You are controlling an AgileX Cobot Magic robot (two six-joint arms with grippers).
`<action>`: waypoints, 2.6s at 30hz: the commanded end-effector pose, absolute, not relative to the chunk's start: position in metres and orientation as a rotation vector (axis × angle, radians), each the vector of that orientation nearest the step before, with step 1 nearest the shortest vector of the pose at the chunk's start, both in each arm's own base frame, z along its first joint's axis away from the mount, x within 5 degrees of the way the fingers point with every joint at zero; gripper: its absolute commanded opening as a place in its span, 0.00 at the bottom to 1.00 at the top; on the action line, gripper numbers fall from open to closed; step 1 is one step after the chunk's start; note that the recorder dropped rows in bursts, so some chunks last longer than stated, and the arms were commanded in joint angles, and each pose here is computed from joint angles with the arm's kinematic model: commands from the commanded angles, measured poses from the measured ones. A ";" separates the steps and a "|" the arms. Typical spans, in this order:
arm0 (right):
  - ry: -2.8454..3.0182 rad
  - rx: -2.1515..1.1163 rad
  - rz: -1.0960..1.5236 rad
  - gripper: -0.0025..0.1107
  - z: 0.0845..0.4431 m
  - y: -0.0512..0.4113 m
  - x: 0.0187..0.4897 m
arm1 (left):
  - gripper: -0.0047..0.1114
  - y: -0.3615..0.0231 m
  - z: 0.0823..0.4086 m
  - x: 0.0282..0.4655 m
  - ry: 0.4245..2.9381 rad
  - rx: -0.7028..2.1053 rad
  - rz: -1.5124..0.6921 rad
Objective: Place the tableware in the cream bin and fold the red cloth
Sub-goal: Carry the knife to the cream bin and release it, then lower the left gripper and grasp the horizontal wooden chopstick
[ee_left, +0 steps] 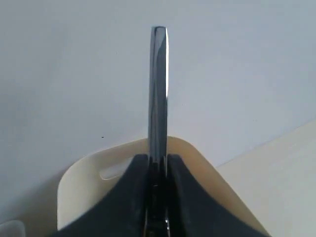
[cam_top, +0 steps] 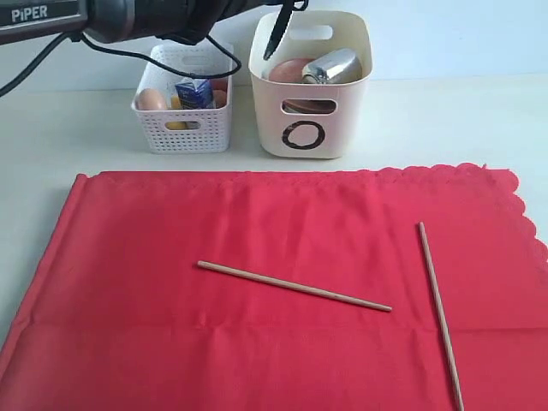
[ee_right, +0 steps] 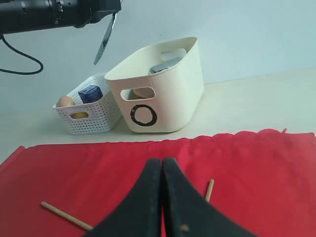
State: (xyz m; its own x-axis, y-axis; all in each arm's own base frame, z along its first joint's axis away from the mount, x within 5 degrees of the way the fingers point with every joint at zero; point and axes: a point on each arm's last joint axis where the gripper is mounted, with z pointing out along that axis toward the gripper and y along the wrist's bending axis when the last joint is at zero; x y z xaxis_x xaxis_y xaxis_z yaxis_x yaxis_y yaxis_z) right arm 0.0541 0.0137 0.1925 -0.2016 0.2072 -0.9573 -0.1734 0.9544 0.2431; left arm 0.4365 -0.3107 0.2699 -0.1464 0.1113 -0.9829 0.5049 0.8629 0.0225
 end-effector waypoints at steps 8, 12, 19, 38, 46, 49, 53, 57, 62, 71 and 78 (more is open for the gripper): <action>1.730 0.019 0.338 0.02 0.192 0.013 0.054 | 0.68 -0.313 0.283 0.431 1.710 0.526 -0.445; 1.730 0.019 0.338 0.02 0.192 0.013 0.054 | 0.56 -0.310 0.297 0.422 1.730 0.652 -0.533; 1.730 0.019 0.338 0.02 0.192 0.013 0.054 | 0.10 -0.281 0.320 0.400 1.852 0.964 -0.707; 1.730 0.019 0.338 0.02 0.192 0.013 0.054 | 0.04 -0.278 0.234 0.286 2.119 2.027 -0.565; 1.730 0.019 0.338 0.02 0.192 0.013 0.054 | 0.10 -0.312 0.198 0.251 2.086 2.202 -0.472; 1.730 0.019 0.338 0.02 0.192 0.013 0.054 | 0.21 -0.319 0.188 0.246 2.073 2.246 -0.446; 1.730 0.019 0.338 0.02 0.192 0.013 0.054 | 0.37 -0.327 0.170 0.248 2.082 2.224 -0.436; 1.730 0.019 0.338 0.02 0.192 0.013 0.054 | 0.44 -0.331 0.153 0.253 2.086 2.201 -0.416; 1.730 0.019 0.338 0.02 0.192 0.013 0.054 | 0.43 -0.332 0.135 0.259 2.076 2.223 -0.347; 1.730 0.019 0.338 0.02 0.192 0.013 0.054 | 0.35 -0.335 0.115 0.266 2.053 2.210 -0.289; 1.730 0.019 0.338 0.02 0.192 0.013 0.054 | 0.04 -0.334 0.100 0.265 2.104 2.226 -0.293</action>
